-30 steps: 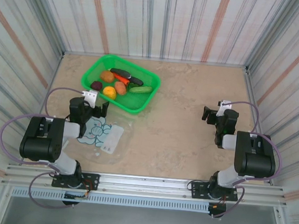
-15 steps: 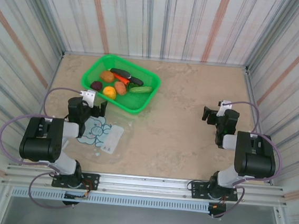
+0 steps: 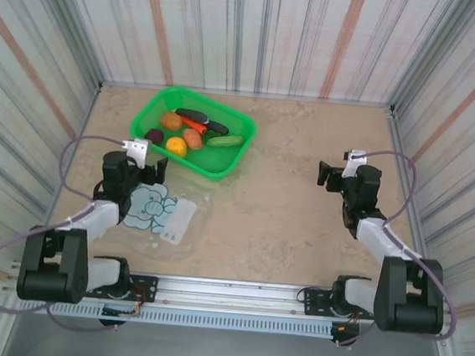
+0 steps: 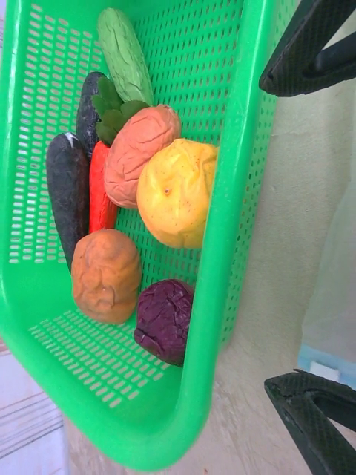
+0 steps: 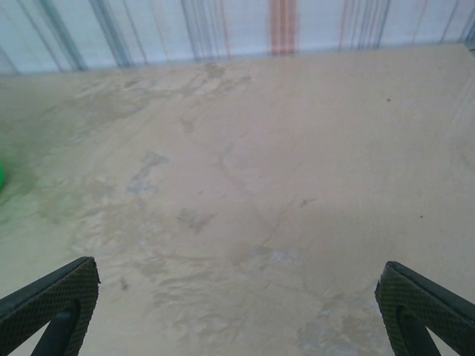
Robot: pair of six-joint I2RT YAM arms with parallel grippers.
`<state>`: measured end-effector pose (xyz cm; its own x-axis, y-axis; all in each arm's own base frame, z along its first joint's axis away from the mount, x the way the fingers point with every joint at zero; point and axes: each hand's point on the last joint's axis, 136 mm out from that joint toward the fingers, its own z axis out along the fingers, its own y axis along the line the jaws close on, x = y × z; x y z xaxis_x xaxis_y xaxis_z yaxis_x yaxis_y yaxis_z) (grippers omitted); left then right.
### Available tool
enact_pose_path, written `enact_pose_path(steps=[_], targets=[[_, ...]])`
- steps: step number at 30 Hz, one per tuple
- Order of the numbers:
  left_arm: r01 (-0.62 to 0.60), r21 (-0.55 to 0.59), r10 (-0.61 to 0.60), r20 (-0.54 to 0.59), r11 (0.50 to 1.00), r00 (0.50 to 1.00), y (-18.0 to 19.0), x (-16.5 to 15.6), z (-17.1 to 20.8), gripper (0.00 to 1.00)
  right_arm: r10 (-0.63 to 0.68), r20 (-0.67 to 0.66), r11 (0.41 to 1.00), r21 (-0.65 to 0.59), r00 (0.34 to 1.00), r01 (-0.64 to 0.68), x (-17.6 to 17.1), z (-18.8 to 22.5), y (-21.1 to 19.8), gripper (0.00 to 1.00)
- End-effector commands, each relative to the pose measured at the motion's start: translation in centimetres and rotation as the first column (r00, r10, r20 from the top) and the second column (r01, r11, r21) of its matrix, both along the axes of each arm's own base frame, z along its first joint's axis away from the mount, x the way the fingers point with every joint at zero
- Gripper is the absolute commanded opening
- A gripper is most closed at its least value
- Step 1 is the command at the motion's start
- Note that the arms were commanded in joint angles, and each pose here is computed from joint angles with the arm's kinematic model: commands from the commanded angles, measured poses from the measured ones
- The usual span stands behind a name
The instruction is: Place the food in the zip-top bag and seal the zipper
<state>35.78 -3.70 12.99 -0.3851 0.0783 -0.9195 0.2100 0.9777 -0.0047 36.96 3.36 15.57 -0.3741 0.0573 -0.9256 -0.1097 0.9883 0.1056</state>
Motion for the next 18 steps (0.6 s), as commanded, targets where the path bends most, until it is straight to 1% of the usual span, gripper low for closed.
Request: enact_pose_path(steps=[1,3,5,6,8,10,11,12,13,14,16,17,18], targets=[[-0.027,0.009,0.028,-0.088,1.0,0.996,-0.6,-2.1,-1.3,0.99,0.052,-0.009,0.999,0.008,0.999,-0.052,-1.9,1.8,2.4,0.99],[-0.024,0.084,0.029,-0.059,0.996,0.998,-1.6,-2.8,0.3,0.99,0.112,0.017,0.994,-0.015,0.994,-0.111,-3.2,3.8,4.8,0.99],[-0.037,0.113,0.034,0.031,0.993,0.999,-2.4,-3.4,3.6,0.99,0.189,0.029,0.982,-0.025,0.982,-0.188,-4.9,5.6,7.3,0.99],[-0.054,0.096,0.048,0.071,0.994,0.996,-2.8,-3.9,5.5,0.99,0.24,0.032,0.971,-0.019,0.97,-0.239,-5.8,6.6,8.7,0.99],[-0.094,0.006,0.092,0.117,0.996,0.989,-2.9,-5.0,8.7,0.99,0.275,0.02,0.961,-0.017,0.961,-0.275,-7.4,8.5,10.5,0.99],[-0.093,-0.092,0.103,0.107,0.991,0.989,-3.5,-6.2,11.1,0.99,0.199,0.012,0.979,-0.036,0.98,-0.199,-8.6,10.7,10.9,0.99],[-0.084,-0.128,0.094,0.075,0.988,0.993,-4.1,-6.9,11.9,0.99,0.176,-0.002,0.984,-0.022,0.984,-0.176,-9.2,11.8,11.1,0.99],[-0.08,-0.148,0.085,0.031,0.986,0.996,-4.6,-7.6,12.4,0.99,0.244,-0.038,0.97,0.018,0.969,-0.243,-10.3,12.5,12.4,0.99],[-0.081,-0.157,0.078,-0.028,0.984,0.997,-4.9,-8.3,12.6,0.99,0.321,-0.085,0.945,0.088,0.943,-0.314,-11.5,12.8,13.7,0.99],[-0.062,-0.163,0.046,-0.102,0.985,0.994,-5.5,-9.1,12.6,0.99,0.391,-0.119,0.915,0.16,0.913,-0.371,-12.7,13.2,14.6,0.99],[0.006,-0.181,-0.051,-0.244,0.983,0.968,-7.0,-10.8,12.6,0.99,0.361,-0.139,0.895,0.331,0.922,-0.3,-12.9,13.0,14.4,0.99],[0.001,-0.183,-0.056,-0.297,0.983,0.953,-7.1,-11.4,12.6,0.99,0.421,-0.107,0.846,0.405,0.901,-0.348,-13.2,13.1,15.2,0.99],[-0.052,-0.214,-0.023,-0.332,0.975,0.943,-6.8,-11.4,12.5,0.99,0.492,-0.065,0.794,0.444,0.868,-0.416,-13.6,13.3,16.2,0.99]])
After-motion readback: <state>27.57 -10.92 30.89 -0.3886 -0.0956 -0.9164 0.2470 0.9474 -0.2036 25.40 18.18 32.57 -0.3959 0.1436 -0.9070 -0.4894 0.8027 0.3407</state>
